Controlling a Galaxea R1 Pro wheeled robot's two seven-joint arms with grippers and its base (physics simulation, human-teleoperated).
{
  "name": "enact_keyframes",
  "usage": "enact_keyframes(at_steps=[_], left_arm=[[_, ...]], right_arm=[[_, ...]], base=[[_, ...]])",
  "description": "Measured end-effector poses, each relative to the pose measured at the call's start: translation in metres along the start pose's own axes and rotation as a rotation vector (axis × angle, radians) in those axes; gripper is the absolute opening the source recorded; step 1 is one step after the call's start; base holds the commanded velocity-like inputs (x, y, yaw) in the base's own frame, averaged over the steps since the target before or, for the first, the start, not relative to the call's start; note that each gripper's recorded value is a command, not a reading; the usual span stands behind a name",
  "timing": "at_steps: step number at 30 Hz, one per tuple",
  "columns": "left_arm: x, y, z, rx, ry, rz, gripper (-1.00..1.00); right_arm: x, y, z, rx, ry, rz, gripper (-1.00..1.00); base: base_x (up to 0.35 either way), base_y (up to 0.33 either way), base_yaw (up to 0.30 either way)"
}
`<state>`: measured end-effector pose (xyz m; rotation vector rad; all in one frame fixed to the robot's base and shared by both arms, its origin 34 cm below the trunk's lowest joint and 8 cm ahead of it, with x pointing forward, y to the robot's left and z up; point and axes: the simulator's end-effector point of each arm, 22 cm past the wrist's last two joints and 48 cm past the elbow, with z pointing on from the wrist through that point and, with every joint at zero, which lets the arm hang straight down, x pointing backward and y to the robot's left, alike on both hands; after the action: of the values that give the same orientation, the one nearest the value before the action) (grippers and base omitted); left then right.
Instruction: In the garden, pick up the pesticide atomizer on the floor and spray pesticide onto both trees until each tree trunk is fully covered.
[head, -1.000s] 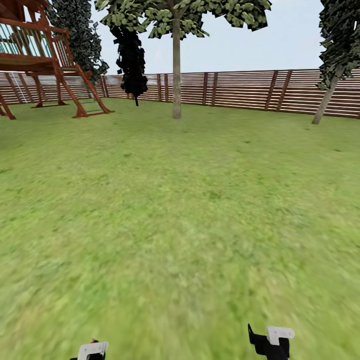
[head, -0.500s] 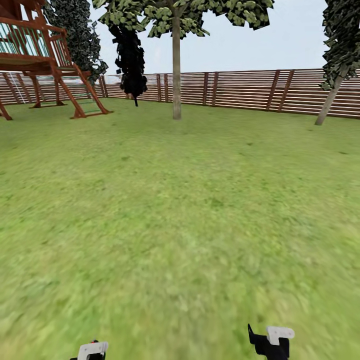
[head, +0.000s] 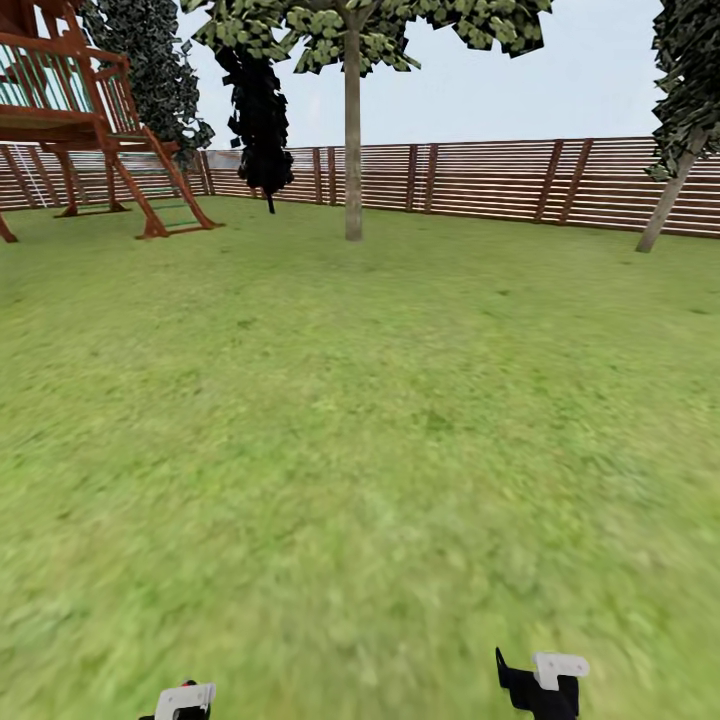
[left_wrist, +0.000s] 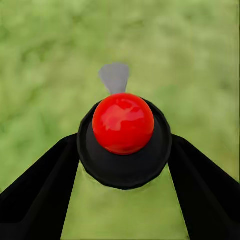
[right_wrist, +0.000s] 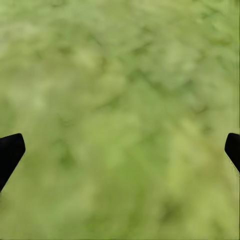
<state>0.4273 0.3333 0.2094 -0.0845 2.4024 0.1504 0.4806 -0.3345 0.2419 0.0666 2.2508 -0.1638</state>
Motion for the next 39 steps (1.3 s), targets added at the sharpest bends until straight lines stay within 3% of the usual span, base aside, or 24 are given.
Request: enact_keyframes(at_steps=[39], left_arm=[[-0.0044, 0.0004, -0.0003, 0.0, -0.009, -0.001, -1.0]], right_arm=[[-0.0036, -0.0001, -0.0007, 0.0, -0.008, 0.001, 1.0]], base=[[0.339, 0.0, 0.0]])
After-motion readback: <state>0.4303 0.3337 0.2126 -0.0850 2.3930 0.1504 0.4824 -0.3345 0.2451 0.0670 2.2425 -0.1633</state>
